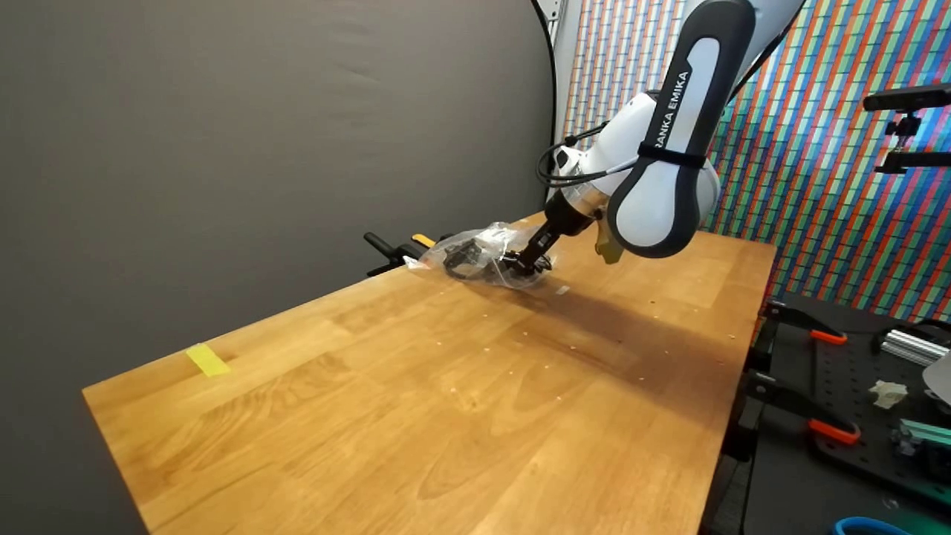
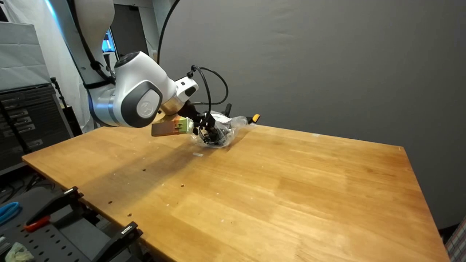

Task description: Take the cable from the plastic and put it on the table

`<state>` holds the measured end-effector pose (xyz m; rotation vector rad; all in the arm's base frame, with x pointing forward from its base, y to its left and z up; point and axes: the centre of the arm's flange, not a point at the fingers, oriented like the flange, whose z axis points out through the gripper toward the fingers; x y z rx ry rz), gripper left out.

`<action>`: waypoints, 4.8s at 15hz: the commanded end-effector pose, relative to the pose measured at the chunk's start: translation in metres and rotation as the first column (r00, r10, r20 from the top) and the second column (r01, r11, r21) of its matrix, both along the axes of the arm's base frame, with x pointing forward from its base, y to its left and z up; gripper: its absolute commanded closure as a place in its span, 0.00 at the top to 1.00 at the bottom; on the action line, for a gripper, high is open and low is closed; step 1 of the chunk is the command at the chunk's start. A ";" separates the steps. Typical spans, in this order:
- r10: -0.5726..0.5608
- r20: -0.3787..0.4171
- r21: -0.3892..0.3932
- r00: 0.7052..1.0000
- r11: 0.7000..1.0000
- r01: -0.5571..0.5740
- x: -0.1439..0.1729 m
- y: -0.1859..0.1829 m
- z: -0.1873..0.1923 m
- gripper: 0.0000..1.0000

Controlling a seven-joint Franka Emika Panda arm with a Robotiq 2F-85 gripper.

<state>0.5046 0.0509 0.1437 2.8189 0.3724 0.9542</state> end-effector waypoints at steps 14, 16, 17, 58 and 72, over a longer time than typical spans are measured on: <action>-0.048 -0.169 0.006 0.984 0.999 0.050 -0.007 -0.004 0.019 0.02; -0.064 -0.244 -0.002 0.968 0.998 0.066 -0.010 -0.001 0.031 0.02; -0.073 -0.288 -0.005 0.955 0.997 0.075 -0.013 0.001 0.038 0.02; -0.109 -0.730 0.300 0.675 0.836 0.460 -0.015 0.023 0.072 0.02; -0.443 -0.467 0.029 0.765 0.857 0.514 -0.064 -0.108 0.125 0.02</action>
